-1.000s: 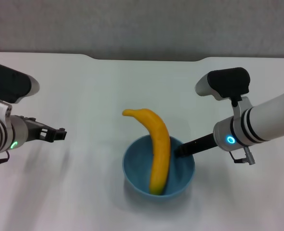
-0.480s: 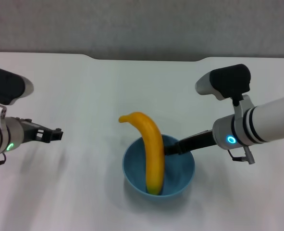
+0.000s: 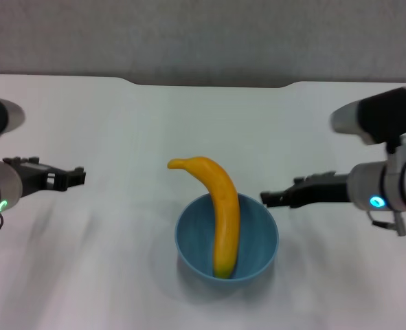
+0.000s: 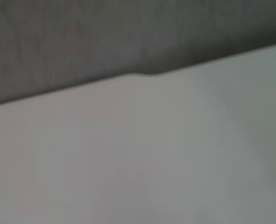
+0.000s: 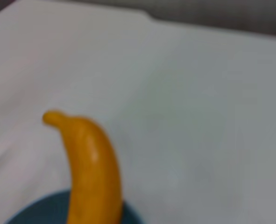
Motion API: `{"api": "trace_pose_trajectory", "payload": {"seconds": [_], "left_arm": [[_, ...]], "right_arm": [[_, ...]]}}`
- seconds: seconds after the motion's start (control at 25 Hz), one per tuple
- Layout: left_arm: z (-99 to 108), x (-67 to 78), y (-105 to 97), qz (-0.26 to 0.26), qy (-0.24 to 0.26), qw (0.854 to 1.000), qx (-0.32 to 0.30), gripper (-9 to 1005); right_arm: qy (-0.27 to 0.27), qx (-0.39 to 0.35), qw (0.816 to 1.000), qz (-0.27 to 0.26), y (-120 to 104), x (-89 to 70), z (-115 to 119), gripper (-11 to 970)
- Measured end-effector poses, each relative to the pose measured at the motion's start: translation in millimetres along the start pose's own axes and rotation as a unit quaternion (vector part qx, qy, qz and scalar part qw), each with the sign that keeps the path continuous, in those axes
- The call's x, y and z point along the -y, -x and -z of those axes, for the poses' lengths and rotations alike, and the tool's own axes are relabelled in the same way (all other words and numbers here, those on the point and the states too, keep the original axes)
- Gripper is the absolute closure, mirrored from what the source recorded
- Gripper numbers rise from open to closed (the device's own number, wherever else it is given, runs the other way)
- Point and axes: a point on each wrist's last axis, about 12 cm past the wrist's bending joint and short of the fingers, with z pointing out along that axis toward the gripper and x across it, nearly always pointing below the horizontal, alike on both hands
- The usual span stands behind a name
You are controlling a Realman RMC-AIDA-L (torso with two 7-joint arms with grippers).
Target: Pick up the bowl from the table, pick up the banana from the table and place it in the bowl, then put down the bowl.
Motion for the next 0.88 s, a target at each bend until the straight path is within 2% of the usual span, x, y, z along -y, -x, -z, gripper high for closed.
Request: {"api": "trace_pose_trajectory", "payload": {"seconds": [0.08,0.28,0.36,0.4,0.56,0.64,0.68,0.88], "left_arm": [[4.6,-0.2,0.0,0.009,-0.005,1.0,0.021,116],[13.5,-1.7,-4.8,0.037,-0.014,0.996,0.077,116],[20.0,1.5,-15.2,0.034,-0.006,0.99,0.135,116],[20.8,2.5,-17.2,0.032,-0.004,0.989,0.143,116],[23.3,10.1,-37.0,0.007,0.03,0.974,0.226,116],[22.2,15.9,-57.2,-0.004,0.05,0.96,0.276,116],[22.2,15.9,-57.2,-0.004,0.05,0.96,0.276,116],[18.3,27.0,-83.4,-0.032,0.06,0.937,0.343,117]], "right_arm": [[-0.007,0.011,1.0,0.003,-1.3,2.9,4.6,93],[-0.053,0.093,0.994,0.003,-12.3,18.4,26.7,58],[-0.071,0.129,0.989,-0.013,-18.7,24.5,32.9,60],[-0.075,0.144,0.987,-0.018,-20.9,26.5,34.6,61],[-0.079,0.17,0.982,-0.004,-41.2,34.5,32.2,64],[-0.079,0.173,0.982,0.0,-45.4,35.8,30.8,65],[-0.081,0.177,0.981,0.008,-49.3,37.1,29.7,65],[-0.065,0.212,0.975,0.014,-70.8,38.8,27.0,67]]}}
